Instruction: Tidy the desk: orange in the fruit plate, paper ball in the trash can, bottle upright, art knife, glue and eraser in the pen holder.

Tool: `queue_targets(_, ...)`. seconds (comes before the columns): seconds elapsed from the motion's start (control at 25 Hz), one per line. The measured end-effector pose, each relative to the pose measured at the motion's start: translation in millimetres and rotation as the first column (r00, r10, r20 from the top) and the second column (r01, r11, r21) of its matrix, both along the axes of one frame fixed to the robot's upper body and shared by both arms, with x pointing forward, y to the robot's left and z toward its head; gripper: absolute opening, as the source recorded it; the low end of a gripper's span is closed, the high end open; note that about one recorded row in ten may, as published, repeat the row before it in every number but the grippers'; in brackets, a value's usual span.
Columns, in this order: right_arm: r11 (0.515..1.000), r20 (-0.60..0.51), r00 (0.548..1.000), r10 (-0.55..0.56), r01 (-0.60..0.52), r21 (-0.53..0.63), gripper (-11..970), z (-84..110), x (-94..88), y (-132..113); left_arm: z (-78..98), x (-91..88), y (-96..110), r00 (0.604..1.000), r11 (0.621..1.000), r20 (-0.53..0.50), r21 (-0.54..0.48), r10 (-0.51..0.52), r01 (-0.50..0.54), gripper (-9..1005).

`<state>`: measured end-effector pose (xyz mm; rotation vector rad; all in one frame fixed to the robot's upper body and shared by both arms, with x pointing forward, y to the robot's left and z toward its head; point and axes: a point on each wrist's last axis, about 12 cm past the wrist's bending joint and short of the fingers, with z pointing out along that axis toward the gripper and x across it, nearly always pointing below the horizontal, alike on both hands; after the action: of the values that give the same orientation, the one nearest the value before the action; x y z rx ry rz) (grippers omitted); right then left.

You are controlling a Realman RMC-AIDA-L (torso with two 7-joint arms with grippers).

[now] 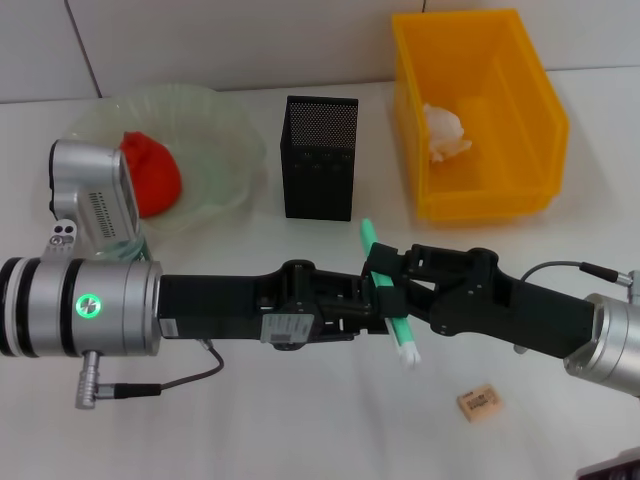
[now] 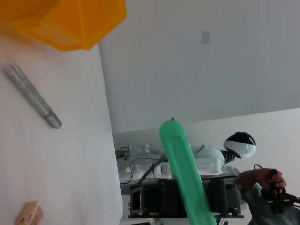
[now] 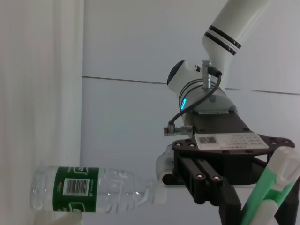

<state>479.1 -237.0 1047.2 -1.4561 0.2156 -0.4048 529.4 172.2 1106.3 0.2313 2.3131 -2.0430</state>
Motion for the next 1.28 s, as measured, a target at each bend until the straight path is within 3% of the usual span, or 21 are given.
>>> queue_targets(0.24,1.0,-0.009,1.0,-0.021,0.021,0.017,215,0.3,2.0,1,-0.5,-1.9,1,1.0,1.0,-0.003,-0.007,-0.004,0.004,316)
queue_targets(0.68,0.981,-0.113,0.99,-0.089,0.106,0.161,187,10.3,10.2,-7,0.0,-4.3,2,1.0,1.0,0.021,-0.015,-0.022,0.022,333)
queue_targets(1.12,0.96,-0.174,0.975,-0.141,0.178,0.217,182,11.2,13.7,-12,2.5,-4.9,9,0.998,0.999,0.062,-0.029,-0.028,0.03,376)
queue_targets(1.28,0.934,-0.254,0.955,-0.152,0.222,0.279,182,15.3,21.2,-16,4.4,-7.4,9,0.988,0.997,0.141,-0.044,-0.057,0.064,391)
